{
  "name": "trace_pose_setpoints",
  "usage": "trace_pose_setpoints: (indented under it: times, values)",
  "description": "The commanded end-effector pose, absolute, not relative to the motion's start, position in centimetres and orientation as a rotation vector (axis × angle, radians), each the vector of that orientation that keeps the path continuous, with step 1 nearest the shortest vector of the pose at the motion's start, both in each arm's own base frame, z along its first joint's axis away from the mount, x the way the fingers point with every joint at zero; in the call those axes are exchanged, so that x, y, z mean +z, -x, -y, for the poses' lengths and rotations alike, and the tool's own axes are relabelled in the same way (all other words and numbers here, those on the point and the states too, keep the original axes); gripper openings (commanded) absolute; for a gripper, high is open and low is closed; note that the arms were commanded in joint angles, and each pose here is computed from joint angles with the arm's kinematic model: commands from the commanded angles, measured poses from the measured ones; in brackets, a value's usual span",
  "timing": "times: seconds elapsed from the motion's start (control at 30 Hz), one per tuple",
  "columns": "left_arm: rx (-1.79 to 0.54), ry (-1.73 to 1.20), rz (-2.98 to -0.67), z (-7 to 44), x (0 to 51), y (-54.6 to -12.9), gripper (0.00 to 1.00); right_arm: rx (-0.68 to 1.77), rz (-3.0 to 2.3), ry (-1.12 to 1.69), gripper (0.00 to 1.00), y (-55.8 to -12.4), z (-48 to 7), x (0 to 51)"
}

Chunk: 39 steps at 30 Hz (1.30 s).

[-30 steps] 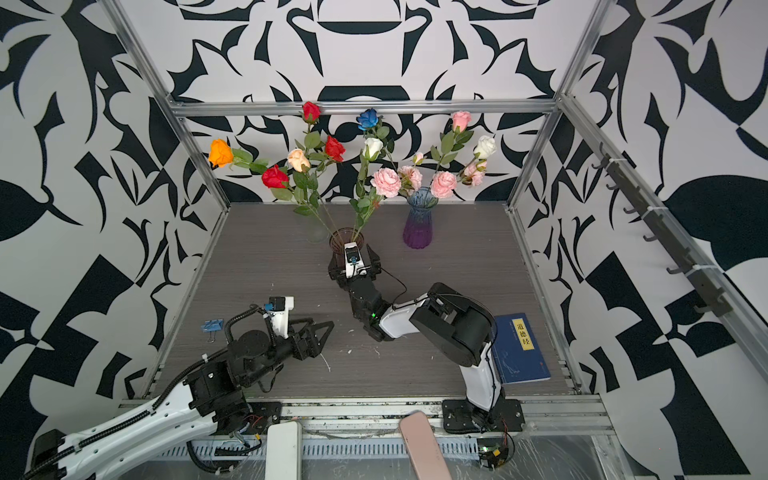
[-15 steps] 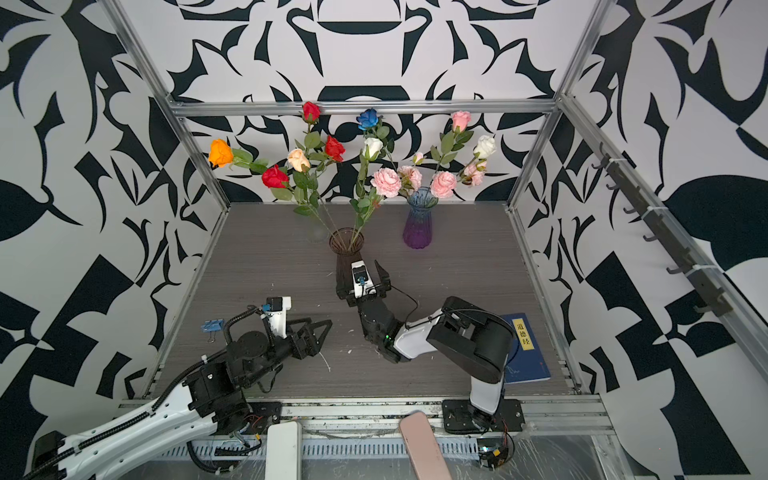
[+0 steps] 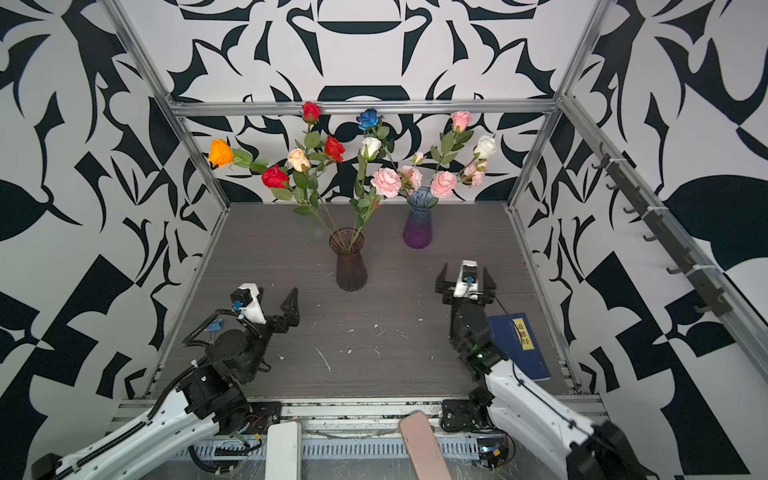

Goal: Arrange the flowers into the vase

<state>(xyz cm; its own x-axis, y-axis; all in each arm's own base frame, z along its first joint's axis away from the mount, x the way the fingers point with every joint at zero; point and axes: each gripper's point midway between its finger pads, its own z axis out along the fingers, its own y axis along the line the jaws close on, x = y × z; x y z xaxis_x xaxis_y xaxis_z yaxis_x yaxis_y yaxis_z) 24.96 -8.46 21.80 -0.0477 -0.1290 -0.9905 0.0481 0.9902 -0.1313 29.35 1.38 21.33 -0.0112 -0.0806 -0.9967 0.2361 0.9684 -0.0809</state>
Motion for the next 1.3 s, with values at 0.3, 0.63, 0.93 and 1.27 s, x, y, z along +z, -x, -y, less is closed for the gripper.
trace_pose_setpoints:
  times: [0.3, 0.63, 0.93, 1.27]
  values:
    - [0.253, 0.212, -1.654, 1.8, 15.7, -30.1, 0.99, -0.233, -1.707, 0.017, 0.99, -33.5, -1.7, 12.7]
    - [0.346, 0.118, -1.609, 3.2, 15.0, -33.3, 0.99, -0.216, -1.835, 0.047, 0.99, -36.9, -2.2, 9.0]
    - [0.332, 0.124, -1.577, 2.2, 15.0, -31.9, 0.99, -0.261, -1.840, -0.030, 0.99, -37.2, -0.8, 9.0]
    - [0.305, -0.024, -1.671, 2.8, 12.3, -36.7, 1.00, -0.338, -1.839, -0.140, 0.99, -37.3, 0.9, 9.2]
